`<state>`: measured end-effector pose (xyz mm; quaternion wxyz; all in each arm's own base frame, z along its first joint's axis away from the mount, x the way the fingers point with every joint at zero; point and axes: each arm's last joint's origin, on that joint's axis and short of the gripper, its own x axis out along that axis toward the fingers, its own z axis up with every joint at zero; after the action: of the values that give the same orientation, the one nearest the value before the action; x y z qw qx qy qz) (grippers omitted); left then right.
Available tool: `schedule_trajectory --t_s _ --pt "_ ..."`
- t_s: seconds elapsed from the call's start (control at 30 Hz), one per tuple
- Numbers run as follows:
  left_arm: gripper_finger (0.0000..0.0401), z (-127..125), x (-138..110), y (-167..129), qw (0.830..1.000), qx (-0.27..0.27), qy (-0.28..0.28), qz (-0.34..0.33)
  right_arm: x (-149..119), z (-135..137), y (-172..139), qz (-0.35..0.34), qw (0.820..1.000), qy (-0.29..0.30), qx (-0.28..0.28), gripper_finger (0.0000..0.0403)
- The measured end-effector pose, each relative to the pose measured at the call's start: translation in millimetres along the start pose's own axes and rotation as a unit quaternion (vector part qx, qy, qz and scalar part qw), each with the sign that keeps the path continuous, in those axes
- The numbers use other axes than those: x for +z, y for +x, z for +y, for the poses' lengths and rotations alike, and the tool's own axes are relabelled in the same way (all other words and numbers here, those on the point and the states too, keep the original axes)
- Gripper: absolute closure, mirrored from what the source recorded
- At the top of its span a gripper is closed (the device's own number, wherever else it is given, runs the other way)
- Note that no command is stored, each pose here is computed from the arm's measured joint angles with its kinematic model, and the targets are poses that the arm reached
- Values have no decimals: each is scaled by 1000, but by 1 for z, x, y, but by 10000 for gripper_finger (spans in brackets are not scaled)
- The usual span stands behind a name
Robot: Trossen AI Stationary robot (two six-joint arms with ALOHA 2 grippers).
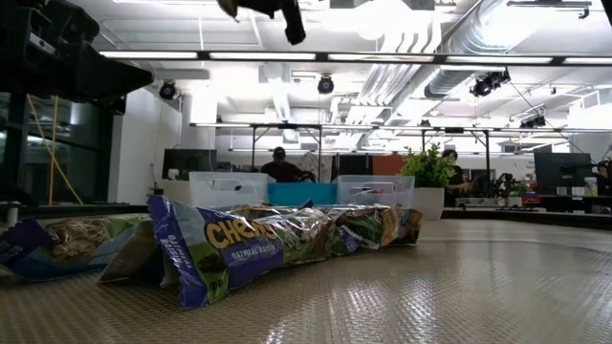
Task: Pick and place Granola Bars by type
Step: Put the yellow granola bar into the blue bin
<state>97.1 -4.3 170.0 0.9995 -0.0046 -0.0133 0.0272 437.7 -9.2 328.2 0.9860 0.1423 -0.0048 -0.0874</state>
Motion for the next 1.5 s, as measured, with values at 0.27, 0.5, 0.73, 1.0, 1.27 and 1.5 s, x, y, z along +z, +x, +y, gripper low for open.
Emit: schedule_trajectory --t_s 0.27,0.5,0.73,1.0,1.27,1.5 --pt "400 0 0 0 1000 0 0 0 14 -18 -1 -98 980 73 -154 369" --pt "400 0 0 0 1000 0 0 0 20 -46 0 -138 953 128 -238 369" --pt "400 0 0 0 1000 0 0 0 19 -85 -1 -130 923 174 -317 368" --pt "400 0 0 0 1000 0 0 0 15 -140 -8 -65 903 248 -344 373" --pt "400 0 0 0 1000 0 0 0 20 -167 -12 -25 911 269 -313 373" --pt "400 0 0 0 1000 0 0 0 18 -171 -14 23 926 220 -305 374"
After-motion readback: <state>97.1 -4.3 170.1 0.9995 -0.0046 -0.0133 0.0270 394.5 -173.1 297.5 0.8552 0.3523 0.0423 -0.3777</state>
